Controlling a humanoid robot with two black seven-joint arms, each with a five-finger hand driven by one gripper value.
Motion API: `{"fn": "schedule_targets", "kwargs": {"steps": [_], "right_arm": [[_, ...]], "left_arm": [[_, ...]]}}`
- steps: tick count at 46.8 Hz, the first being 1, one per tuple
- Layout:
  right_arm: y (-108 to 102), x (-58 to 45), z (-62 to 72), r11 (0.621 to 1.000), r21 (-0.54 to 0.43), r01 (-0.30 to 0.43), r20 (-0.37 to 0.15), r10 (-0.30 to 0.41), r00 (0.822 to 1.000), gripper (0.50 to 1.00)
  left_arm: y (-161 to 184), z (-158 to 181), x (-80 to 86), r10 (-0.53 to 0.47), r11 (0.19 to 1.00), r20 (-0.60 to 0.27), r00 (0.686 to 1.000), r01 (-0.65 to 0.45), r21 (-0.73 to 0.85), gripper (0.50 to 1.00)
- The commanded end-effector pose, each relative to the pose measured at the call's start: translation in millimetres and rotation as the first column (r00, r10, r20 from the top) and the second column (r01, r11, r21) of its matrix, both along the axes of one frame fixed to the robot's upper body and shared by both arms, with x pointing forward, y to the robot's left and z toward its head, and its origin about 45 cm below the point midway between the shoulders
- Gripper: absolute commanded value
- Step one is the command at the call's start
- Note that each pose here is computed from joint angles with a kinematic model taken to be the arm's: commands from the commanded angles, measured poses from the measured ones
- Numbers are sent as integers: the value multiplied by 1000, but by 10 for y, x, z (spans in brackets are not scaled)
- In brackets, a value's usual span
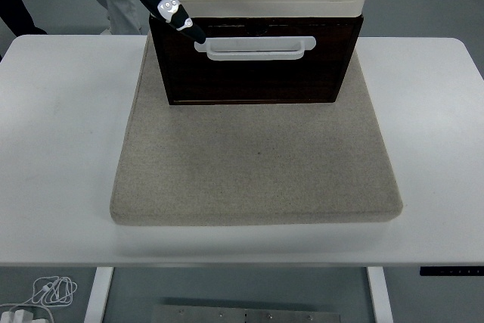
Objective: Open the drawer under the combination cabinet
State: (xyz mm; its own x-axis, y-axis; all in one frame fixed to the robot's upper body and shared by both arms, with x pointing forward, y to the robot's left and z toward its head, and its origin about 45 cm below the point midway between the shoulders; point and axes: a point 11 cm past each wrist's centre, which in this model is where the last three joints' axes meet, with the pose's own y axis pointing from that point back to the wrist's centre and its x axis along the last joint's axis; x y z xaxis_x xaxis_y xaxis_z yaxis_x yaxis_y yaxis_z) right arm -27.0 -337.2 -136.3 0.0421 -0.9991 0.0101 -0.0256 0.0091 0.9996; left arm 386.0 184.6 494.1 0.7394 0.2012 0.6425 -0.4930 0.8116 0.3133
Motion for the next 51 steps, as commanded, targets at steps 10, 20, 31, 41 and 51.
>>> {"fn": "schedule_targets", "kwargs": {"steps": [10, 20, 31, 41, 51], "right_arm": [[1, 1, 0, 1000, 0, 0, 0, 0, 1000, 926], [1, 1, 0, 1000, 0, 0, 0, 0, 1000, 926], [1, 1, 0, 1000, 0, 0, 0, 0, 1000, 926], [1, 1, 0, 1000, 0, 0, 0, 0, 1000, 926], [1, 1, 0, 1000, 0, 0, 0, 0, 1000, 926]], "left_arm": [[-103, -141, -21, 18, 993, -27, 999, -15, 117, 1000], [-95, -311, 52, 82, 975, -66, 994, -67, 212, 1000], [-259, -370, 197, 134, 957, -96, 986, -104, 270, 1000], [-295, -418, 331, 221, 946, -153, 963, -174, 273, 1000], [-267, -456, 410, 281, 928, -153, 947, -228, 294, 1000]]}}
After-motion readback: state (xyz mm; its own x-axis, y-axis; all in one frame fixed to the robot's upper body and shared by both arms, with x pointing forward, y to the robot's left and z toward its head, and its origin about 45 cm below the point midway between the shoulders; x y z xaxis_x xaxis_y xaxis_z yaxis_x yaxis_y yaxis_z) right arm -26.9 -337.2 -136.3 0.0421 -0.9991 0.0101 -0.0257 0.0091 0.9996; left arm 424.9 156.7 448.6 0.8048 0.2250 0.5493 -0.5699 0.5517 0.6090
